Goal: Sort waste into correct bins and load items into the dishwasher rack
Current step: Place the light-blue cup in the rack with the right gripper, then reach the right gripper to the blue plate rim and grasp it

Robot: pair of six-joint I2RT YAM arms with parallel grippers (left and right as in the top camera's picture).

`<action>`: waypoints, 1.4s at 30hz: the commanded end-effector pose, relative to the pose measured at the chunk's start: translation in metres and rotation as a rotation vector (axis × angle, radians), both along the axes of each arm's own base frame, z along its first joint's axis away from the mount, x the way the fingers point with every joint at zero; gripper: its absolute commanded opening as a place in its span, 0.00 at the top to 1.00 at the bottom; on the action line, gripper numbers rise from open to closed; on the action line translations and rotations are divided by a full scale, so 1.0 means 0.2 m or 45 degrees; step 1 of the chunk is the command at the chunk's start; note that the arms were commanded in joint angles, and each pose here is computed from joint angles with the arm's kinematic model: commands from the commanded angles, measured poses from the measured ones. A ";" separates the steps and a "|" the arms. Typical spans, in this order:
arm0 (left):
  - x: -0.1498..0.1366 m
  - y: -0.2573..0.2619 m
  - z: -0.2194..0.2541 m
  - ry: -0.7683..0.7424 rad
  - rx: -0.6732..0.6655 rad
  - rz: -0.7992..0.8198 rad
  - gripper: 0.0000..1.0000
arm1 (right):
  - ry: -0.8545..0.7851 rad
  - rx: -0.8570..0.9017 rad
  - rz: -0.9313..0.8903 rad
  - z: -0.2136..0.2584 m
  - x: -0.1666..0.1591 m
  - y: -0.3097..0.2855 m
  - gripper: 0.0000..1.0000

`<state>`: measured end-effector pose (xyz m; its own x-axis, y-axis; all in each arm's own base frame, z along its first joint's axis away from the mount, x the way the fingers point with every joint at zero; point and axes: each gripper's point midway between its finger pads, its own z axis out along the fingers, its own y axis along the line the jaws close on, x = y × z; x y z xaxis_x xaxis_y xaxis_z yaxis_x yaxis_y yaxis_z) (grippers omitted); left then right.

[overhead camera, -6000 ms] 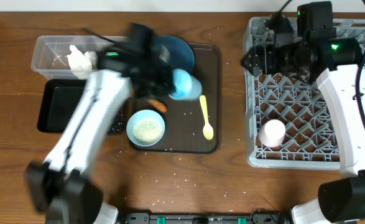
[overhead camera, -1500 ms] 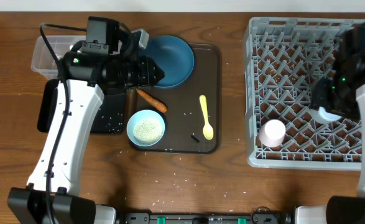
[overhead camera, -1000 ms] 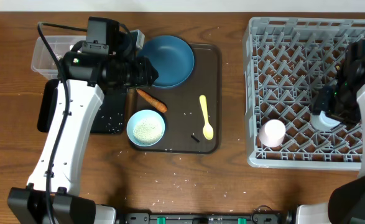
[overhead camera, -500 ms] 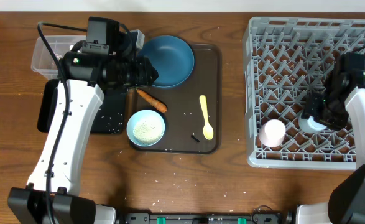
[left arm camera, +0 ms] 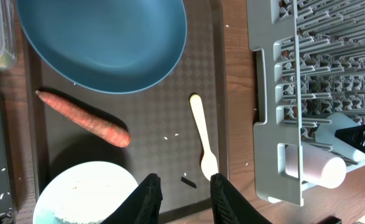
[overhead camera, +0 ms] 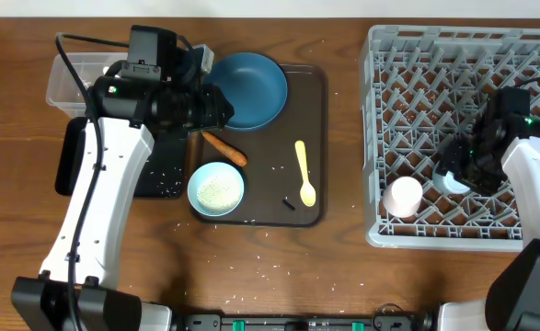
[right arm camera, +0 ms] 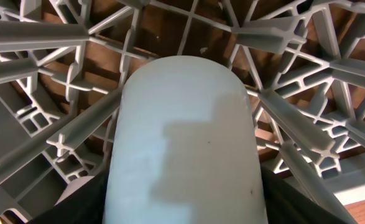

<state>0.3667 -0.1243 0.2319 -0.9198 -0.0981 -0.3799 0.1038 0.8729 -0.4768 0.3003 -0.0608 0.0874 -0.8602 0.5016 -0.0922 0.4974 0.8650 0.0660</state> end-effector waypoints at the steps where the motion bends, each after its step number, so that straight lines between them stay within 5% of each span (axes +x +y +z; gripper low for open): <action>1: 0.00 0.01 -0.03 0.012 0.019 0.004 0.71 | 0.087 -0.024 -0.043 -0.06 -0.08 -0.02 0.34; 10: -0.01 0.01 -0.03 0.017 0.017 0.007 0.71 | 0.075 -0.026 -0.038 -0.05 -0.07 -0.03 0.11; 20: -0.01 0.01 -0.03 0.019 0.015 0.011 0.71 | 0.025 -0.038 -0.019 0.04 -0.01 -0.04 0.11; 32: -0.01 0.01 -0.03 0.024 0.011 0.019 0.71 | -0.095 -0.021 0.149 0.47 0.09 0.00 0.10; 42: -0.10 0.07 -0.09 0.149 0.094 0.048 0.71 | -0.422 0.224 0.544 0.77 0.27 0.49 0.18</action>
<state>0.3504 -0.1206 0.2225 -0.9474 -0.0982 -0.3046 0.0591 0.8817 -0.4682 0.3506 -0.0031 0.2231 -0.9264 0.2443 -0.2864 0.1775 0.9544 0.2402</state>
